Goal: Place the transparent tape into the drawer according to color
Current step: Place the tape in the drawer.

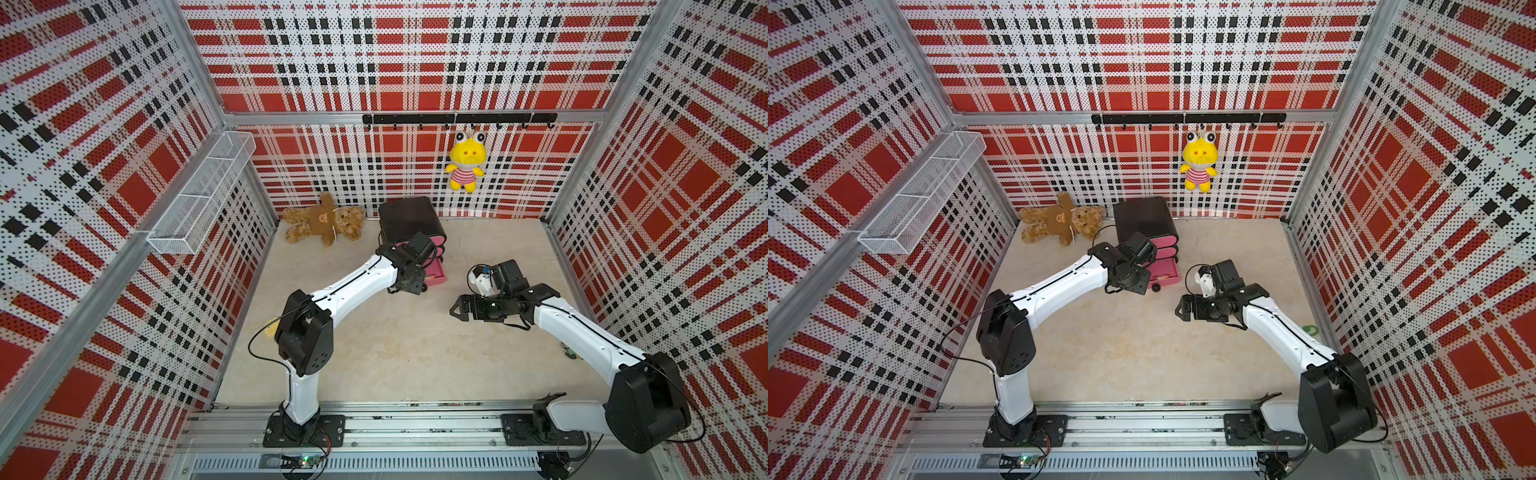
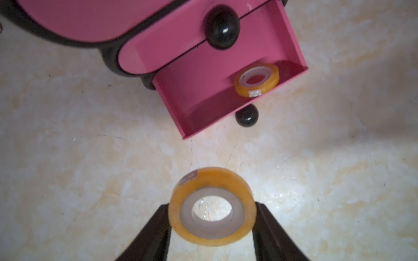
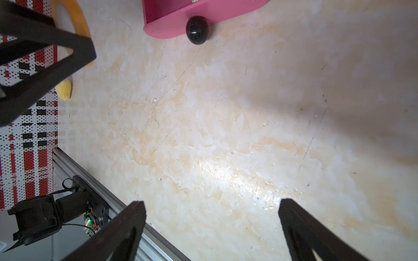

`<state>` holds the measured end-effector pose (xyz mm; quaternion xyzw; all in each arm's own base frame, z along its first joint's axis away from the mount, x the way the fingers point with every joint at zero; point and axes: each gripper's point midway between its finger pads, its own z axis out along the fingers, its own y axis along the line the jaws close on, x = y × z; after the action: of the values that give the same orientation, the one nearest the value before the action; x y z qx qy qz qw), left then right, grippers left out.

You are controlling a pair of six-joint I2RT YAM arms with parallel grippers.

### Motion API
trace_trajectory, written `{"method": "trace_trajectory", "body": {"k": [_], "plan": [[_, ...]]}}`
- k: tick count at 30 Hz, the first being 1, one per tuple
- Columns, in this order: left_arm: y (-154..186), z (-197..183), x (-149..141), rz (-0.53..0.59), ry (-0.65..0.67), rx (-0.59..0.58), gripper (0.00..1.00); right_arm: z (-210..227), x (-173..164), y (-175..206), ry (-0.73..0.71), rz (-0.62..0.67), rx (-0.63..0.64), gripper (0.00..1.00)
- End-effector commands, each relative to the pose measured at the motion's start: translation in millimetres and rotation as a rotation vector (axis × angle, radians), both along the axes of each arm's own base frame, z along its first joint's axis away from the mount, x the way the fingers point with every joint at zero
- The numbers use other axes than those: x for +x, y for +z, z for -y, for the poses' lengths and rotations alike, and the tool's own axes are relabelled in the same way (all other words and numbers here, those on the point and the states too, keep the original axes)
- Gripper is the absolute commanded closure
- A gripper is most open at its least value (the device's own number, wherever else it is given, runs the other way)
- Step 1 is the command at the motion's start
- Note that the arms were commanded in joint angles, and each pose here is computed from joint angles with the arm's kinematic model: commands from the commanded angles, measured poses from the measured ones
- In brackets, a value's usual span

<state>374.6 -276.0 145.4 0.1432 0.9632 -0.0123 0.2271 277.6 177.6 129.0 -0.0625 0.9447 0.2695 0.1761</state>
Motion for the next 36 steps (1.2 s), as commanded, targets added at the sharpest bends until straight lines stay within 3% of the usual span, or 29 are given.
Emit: {"method": "trace_trajectory", "body": {"k": [1,8,36], "plan": [[6,11,26,0.057,-0.012,-0.011,1.0,4,3,0,-0.018,0.009,0.004,0.0],[-10,26,49,0.069,-0.008,-0.039,1.0,10,2,0,-0.035,0.009,0.0,0.0],[-47,7,72,0.205,0.035,0.061,1.0,15,3,7,-0.059,0.017,0.011,0.0]]}}
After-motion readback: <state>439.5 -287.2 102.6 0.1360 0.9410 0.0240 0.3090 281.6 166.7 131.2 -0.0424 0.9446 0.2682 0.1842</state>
